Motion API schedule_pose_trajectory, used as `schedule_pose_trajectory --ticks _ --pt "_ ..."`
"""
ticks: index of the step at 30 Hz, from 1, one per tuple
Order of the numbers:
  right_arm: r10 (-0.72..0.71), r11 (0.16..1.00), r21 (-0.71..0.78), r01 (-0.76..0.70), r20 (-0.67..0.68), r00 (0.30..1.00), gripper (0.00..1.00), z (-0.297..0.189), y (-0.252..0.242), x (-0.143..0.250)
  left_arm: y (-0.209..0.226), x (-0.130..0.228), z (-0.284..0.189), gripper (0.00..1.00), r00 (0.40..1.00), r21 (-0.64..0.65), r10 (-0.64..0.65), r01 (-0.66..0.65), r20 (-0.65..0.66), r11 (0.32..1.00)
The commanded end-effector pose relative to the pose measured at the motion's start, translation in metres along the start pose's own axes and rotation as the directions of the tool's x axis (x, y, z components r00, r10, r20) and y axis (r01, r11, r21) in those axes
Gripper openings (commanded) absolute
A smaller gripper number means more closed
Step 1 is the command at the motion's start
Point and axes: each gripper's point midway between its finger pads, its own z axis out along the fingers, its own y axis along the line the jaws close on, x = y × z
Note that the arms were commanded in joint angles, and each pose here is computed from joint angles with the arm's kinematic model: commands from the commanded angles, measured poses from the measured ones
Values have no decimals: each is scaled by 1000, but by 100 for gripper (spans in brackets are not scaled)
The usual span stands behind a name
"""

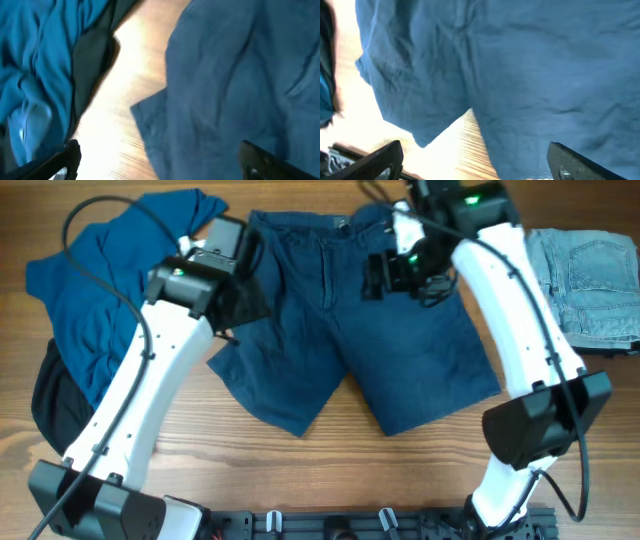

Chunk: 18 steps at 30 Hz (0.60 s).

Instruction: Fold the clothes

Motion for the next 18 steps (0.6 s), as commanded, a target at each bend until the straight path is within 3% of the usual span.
schedule_pose_trajectory --ticks 1,5,9,12,18 --pt "-5 1000 11 5 6 1000 93 5 1 -3 12 34 25 100 988 20 -48 51 -146 998" --pt "3 999 51 -7 88 996 93 1 -15 -23 16 71 73 98 956 69 -101 125 -275 990" --pt "-20 998 61 12 133 991 93 0 -17 -35 22 90 102 91 937 87 -145 181 -317 980" --pt "-43 997 71 33 146 988 93 -1 -18 -38 24 89 118 78 948 116 -140 179 -284 977" --pt "-43 996 84 30 149 988 93 -1 -20 -39 12 81 156 73 977 203 -146 175 -153 963"
